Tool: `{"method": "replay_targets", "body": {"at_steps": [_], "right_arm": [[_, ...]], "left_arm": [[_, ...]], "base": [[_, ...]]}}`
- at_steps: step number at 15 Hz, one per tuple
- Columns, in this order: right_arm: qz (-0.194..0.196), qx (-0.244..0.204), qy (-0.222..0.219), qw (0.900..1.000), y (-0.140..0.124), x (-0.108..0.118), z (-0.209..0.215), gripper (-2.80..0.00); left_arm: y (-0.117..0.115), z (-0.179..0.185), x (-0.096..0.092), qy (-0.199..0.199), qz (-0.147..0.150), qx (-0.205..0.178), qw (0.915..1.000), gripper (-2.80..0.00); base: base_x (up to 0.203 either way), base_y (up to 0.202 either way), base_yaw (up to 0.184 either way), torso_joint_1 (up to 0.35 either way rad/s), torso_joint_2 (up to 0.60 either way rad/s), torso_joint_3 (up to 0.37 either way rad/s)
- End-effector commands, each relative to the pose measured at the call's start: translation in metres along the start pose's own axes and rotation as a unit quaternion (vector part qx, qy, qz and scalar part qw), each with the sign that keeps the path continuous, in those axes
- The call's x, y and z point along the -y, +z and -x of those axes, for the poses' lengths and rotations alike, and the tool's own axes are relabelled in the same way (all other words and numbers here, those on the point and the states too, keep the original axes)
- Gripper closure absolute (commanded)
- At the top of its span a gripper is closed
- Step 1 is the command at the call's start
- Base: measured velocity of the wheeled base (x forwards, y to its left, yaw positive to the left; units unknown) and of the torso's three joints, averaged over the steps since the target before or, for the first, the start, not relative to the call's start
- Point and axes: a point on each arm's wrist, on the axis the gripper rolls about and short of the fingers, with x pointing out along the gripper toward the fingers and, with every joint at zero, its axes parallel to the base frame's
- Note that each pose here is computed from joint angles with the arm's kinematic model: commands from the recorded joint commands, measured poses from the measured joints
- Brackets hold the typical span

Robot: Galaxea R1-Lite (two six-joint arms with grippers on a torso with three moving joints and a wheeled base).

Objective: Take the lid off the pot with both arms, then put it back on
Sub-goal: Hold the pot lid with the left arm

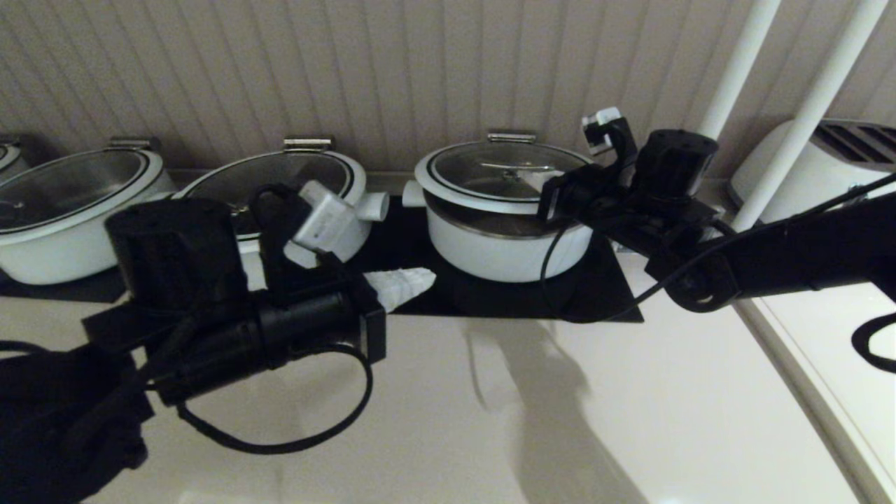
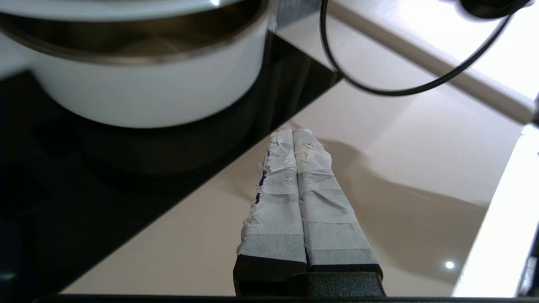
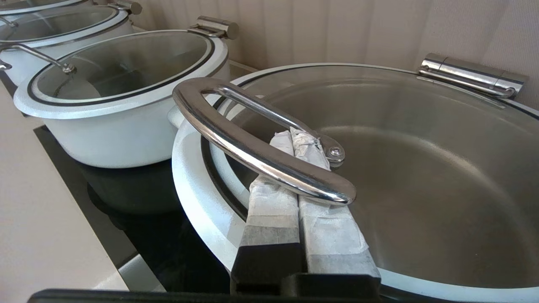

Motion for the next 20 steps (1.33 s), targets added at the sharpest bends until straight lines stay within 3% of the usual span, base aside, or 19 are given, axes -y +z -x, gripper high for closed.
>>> {"method": "replay_targets", "body": {"at_steps": [1, 5, 7, 11, 15, 20], "right_arm": [[0.001, 0.002, 0.001, 1.0, 0.0, 0.0, 0.0, 0.0], [0.001, 0.004, 0.001, 1.0, 0.001, 0.0, 0.0, 0.0], [0.001, 0.004, 0.001, 1.0, 0.001, -0.001, 0.0, 0.0], [0.002, 0.007, 0.001, 1.0, 0.003, 0.0, 0.0, 0.0], [0.002, 0.006, 0.001, 1.0, 0.003, -0.001, 0.0, 0.0], [0.002, 0.007, 0.001, 1.0, 0.003, 0.0, 0.001, 0.0]], "left_arm": [[-0.023, -0.026, -0.001, -0.001, 0.007, -0.026, 0.9996, 0.0], [-0.038, -0.059, -0.005, 0.017, -0.006, 0.009, 0.9998, 0.0], [-0.039, -0.068, -0.009, 0.044, -0.007, 0.013, 0.9989, 0.0], [-0.035, -0.083, -0.015, 0.066, -0.01, 0.028, 0.9974, 0.0], [-0.015, -0.107, -0.029, 0.092, -0.017, 0.071, 0.993, 0.0], [-0.021, -0.115, -0.04, 0.106, -0.019, 0.068, 0.9918, 0.0]], "base": [[0.0, 0.0, 0.0, 0.0, 0.0, 0.0], [0.0, 0.0, 0.0, 0.0, 0.0, 0.0], [0.0, 0.0, 0.0, 0.0, 0.0, 0.0], [0.0, 0.0, 0.0, 0.0, 0.0, 0.0], [0.0, 0.0, 0.0, 0.0, 0.0, 0.0], [0.0, 0.0, 0.0, 0.0, 0.0, 0.0]]}}
